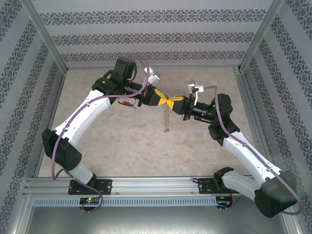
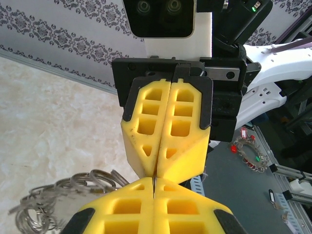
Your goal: Put the keys on the keyring
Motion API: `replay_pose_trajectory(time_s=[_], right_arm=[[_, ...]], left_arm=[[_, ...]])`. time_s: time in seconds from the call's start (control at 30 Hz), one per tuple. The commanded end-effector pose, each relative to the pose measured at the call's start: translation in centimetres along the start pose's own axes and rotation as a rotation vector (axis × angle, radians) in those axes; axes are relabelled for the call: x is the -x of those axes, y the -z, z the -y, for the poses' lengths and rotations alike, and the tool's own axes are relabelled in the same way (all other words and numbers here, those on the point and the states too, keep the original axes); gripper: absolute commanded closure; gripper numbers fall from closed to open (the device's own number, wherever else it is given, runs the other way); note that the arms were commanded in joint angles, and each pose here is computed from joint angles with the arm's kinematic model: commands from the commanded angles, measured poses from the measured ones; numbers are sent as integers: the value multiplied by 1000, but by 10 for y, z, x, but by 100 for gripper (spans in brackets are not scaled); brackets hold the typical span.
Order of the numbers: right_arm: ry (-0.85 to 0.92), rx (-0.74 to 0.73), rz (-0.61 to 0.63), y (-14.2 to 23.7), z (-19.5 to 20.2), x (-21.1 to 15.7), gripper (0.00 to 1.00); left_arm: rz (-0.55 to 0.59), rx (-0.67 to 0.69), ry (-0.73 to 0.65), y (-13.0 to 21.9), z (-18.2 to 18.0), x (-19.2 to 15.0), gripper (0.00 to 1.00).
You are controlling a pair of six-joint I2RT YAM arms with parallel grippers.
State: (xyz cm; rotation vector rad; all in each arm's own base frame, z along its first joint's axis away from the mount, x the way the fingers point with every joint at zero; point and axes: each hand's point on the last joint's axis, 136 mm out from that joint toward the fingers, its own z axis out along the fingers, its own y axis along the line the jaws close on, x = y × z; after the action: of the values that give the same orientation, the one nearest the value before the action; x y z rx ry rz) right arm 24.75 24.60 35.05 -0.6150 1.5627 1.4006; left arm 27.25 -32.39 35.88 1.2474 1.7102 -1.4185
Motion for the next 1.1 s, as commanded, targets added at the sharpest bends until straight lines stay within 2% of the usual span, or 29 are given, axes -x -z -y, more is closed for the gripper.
replay_pose_trajectory(time_s=[0.0, 0.1, 0.3, 0.37, 0.47, 0.6, 0.87, 1.07], right_arm=[[58, 52, 17, -3, -17, 12, 100], [63, 13, 41, -2, -10, 14, 100], [78, -29, 93, 3, -5, 22, 100], [83, -33, 105, 4, -5, 26, 100], [88, -40, 127, 5, -6, 31, 100], [94, -39, 153, 4, -9, 36, 100], [112, -31, 199, -6, -19, 43, 100], [109, -22, 188, -16, -19, 42, 100]], left_arm=[[31, -47, -52, 2, 11, 14, 100], [43, -22, -51, 2, 8, 18, 98], [128, 79, -65, 18, 2, 24, 59], [172, 110, -53, 29, -3, 27, 50], [262, 171, -21, 46, -14, 28, 44], [340, 199, -8, 55, -18, 26, 45], [468, 124, 36, 55, -13, 33, 52], [459, 78, 30, 46, -3, 33, 55]])
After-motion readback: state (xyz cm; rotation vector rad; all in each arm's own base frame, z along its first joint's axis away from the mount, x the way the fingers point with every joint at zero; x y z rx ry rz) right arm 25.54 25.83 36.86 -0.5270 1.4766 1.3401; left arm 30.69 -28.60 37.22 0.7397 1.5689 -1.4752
